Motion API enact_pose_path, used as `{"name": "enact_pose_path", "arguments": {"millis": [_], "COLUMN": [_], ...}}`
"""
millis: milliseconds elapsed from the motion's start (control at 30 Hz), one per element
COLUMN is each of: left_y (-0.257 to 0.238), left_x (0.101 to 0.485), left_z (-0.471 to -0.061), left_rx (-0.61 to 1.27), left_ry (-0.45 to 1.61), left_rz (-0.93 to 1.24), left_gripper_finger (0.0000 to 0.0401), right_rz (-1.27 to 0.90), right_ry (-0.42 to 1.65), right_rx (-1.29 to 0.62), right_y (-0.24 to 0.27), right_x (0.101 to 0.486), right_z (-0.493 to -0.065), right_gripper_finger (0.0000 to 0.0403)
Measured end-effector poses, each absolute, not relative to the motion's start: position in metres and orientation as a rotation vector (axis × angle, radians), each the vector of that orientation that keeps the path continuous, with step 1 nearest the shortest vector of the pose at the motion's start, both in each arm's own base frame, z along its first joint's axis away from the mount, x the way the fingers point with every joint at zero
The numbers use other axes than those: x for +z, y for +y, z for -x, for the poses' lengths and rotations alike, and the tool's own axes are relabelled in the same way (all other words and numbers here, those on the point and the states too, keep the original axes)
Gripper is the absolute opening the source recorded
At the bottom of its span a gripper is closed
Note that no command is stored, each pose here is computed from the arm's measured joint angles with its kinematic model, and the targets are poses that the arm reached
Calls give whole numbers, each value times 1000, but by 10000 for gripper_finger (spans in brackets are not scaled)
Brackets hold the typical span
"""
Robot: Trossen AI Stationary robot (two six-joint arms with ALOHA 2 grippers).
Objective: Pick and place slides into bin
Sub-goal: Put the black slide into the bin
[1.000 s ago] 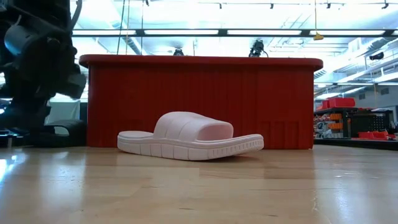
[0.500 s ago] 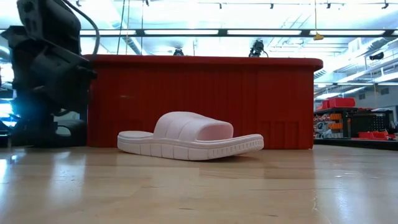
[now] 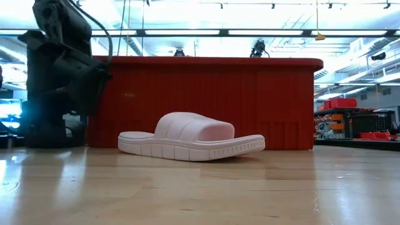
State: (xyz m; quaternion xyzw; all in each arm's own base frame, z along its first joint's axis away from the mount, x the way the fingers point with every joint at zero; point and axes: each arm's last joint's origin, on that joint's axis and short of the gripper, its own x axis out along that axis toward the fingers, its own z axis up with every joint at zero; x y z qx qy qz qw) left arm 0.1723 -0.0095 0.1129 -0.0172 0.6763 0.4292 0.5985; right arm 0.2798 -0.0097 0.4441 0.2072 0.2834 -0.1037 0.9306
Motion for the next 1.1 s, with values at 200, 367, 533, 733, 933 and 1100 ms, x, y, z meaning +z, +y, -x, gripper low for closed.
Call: {"name": "enact_pose_path", "arguments": {"millis": [200,367,533,733,933,1100], "left_y": [-30,-58,-96,-121,-108,-66], "left_x": [141,187,261,382,479,510], "left_z": [-201,-229,-256,-260,-239,-236], "left_rx": [871,707,482,312,228,410], "left_ry": [1568,1586,1456,1096,691,528], "left_rz": [134,269,363,430,363,42], "left_gripper_finger": [36,36,35,34,34,34], "right_rz": [-423,-422,-419,-439,-481,-494], "right_ry": [581,581,588,592,574,524], "right_rx": [-212,-212,-205,-201,-192,-162], "right_y": [-10,-10,-7,-4,2,7], "right_x": [444,444,444,444,448,455], "right_z": [-280,-280,-280,-278,-272,-270], "right_gripper_finger": [75,75,75,75,75,75]}}
